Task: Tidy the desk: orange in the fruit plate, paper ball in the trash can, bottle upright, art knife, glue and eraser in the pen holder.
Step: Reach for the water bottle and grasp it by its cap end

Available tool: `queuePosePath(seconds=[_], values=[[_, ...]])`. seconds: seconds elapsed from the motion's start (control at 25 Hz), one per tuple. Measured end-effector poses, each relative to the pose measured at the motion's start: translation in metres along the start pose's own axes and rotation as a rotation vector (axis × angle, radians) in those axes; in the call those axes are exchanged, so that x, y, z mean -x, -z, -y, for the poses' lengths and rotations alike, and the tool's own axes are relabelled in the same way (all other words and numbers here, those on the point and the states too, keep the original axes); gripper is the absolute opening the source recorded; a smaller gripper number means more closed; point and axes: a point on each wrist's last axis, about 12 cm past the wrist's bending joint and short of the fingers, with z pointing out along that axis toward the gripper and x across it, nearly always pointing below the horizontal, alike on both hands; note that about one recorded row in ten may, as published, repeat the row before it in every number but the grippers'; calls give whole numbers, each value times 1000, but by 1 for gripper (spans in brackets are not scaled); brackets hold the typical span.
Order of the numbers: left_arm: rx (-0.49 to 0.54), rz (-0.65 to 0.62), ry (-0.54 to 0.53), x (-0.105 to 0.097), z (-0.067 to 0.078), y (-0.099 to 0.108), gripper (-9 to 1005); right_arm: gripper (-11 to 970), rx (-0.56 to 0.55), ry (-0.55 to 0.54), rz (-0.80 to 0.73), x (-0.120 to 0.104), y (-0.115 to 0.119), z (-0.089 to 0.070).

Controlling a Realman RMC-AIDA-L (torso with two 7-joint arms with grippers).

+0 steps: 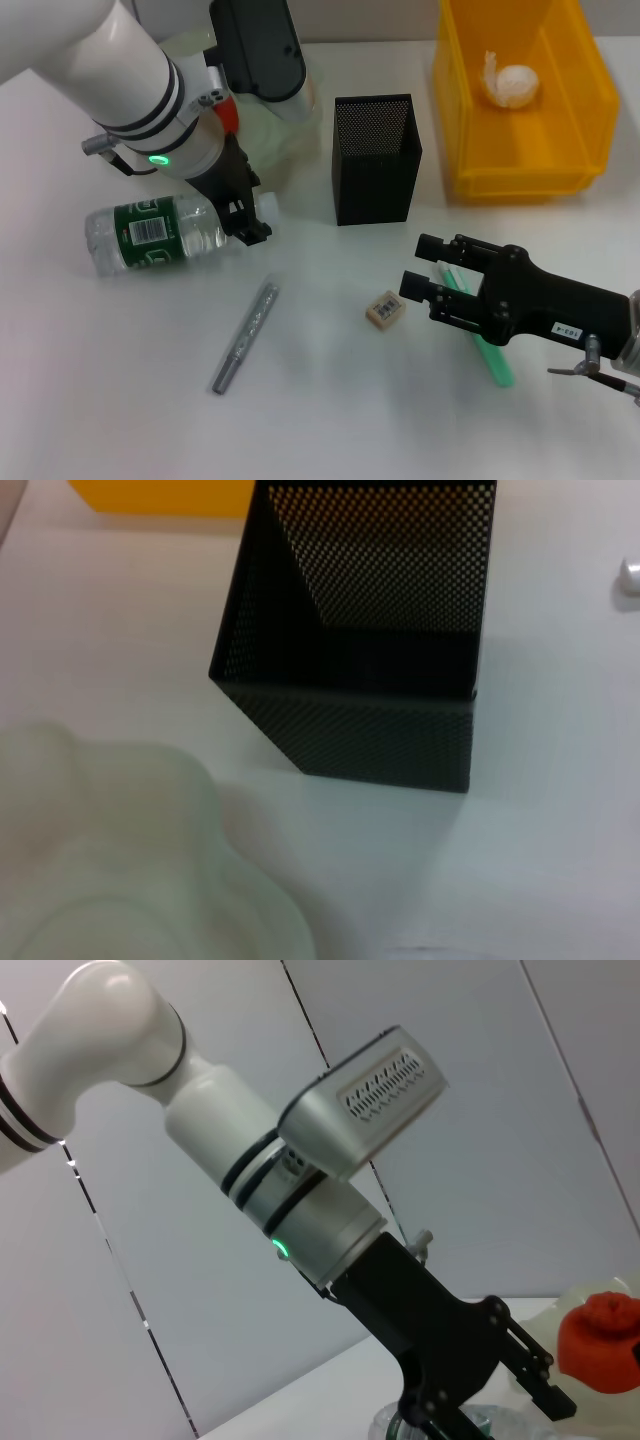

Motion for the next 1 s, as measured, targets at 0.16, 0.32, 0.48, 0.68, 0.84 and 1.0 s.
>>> queuePosePath(seconds=[0.16, 0.32, 0.48, 0.68, 0.84, 1.0], values=[[8, -13, 0, -2, 0, -5, 630, 633, 4, -3, 1, 0, -1, 0], [27, -22, -6, -2, 1, -10, 622, 635, 4, -4, 1, 0, -1, 0], [41, -14, 2, -1, -1, -11, 613, 635, 4, -5, 1, 0, -1, 0], [45, -18, 2, -2, 0, -15, 603, 635, 4, -13, 1, -2, -1, -1], [43, -29, -21, -1, 5, -19, 594, 634, 4, -16, 1, -2, -1, -1], [45, -32, -23, -2, 5, -21, 573, 633, 4, -16, 1, -2, -1, -1]])
